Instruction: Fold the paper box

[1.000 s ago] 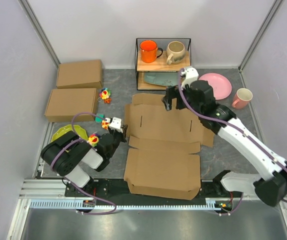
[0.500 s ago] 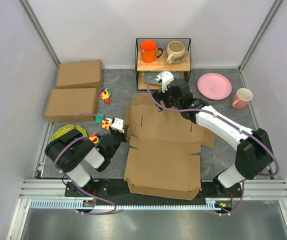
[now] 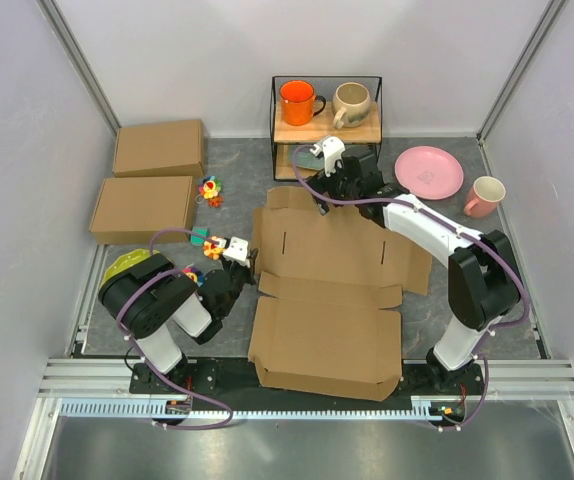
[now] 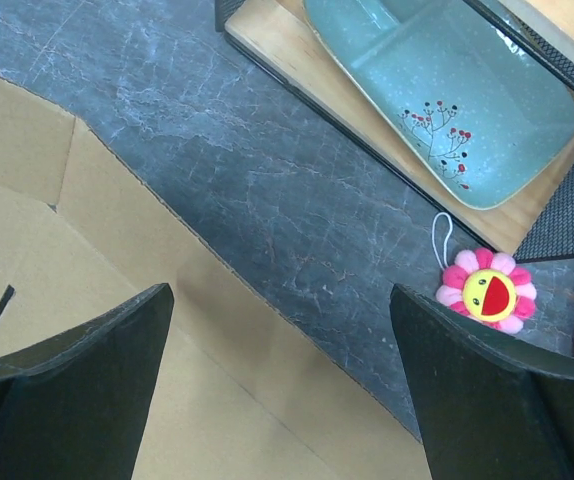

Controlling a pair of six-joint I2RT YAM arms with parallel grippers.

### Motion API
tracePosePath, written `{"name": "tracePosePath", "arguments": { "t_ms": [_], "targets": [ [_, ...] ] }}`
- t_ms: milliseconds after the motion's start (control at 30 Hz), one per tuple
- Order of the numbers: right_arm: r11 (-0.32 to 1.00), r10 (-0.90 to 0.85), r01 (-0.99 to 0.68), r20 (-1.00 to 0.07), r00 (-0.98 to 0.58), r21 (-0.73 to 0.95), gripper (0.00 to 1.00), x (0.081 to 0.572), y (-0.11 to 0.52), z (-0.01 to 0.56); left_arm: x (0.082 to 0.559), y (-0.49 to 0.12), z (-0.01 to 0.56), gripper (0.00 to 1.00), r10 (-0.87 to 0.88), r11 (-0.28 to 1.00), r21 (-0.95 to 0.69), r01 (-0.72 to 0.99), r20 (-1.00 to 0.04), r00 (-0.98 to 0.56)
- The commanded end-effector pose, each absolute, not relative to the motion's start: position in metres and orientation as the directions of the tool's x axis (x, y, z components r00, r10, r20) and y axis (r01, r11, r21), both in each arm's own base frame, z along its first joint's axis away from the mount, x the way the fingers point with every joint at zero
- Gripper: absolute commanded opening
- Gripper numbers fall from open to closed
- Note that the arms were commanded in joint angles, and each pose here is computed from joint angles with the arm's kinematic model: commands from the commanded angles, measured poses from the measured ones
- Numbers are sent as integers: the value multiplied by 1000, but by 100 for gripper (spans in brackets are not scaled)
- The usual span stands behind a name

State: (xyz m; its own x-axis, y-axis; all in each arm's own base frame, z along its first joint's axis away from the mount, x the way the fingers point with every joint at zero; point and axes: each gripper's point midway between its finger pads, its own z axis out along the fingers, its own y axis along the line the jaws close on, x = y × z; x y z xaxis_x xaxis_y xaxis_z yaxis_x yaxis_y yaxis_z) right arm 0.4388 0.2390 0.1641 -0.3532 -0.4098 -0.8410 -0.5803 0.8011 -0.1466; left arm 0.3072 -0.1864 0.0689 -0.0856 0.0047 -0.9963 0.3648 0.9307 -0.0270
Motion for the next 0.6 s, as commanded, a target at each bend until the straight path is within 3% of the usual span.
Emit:
{"name": "tracePosePath", "arguments": {
  "t_ms": [0, 167, 400, 567],
  "targets": [
    [759, -379, -642, -875, -303, -107, 96, 442, 259, 180, 306, -187, 96, 2, -31, 929, -16, 370, -999, 34],
    [727, -386, -683, -865, -320, -71, 85, 430, 265, 171, 307, -186, 95, 2, -29, 931, -16, 364, -999, 32],
    [713, -400, -699, -848, -348, -50, 58, 419, 269, 158, 308, -188, 95, 2, -34, 930, -20, 366, -999, 33],
    [713, -426, -699, -831, -359, -64, 45, 415, 270, 146, 309, -188, 99, 2, -47, 932, -29, 362, -998, 39]
  ]
}}
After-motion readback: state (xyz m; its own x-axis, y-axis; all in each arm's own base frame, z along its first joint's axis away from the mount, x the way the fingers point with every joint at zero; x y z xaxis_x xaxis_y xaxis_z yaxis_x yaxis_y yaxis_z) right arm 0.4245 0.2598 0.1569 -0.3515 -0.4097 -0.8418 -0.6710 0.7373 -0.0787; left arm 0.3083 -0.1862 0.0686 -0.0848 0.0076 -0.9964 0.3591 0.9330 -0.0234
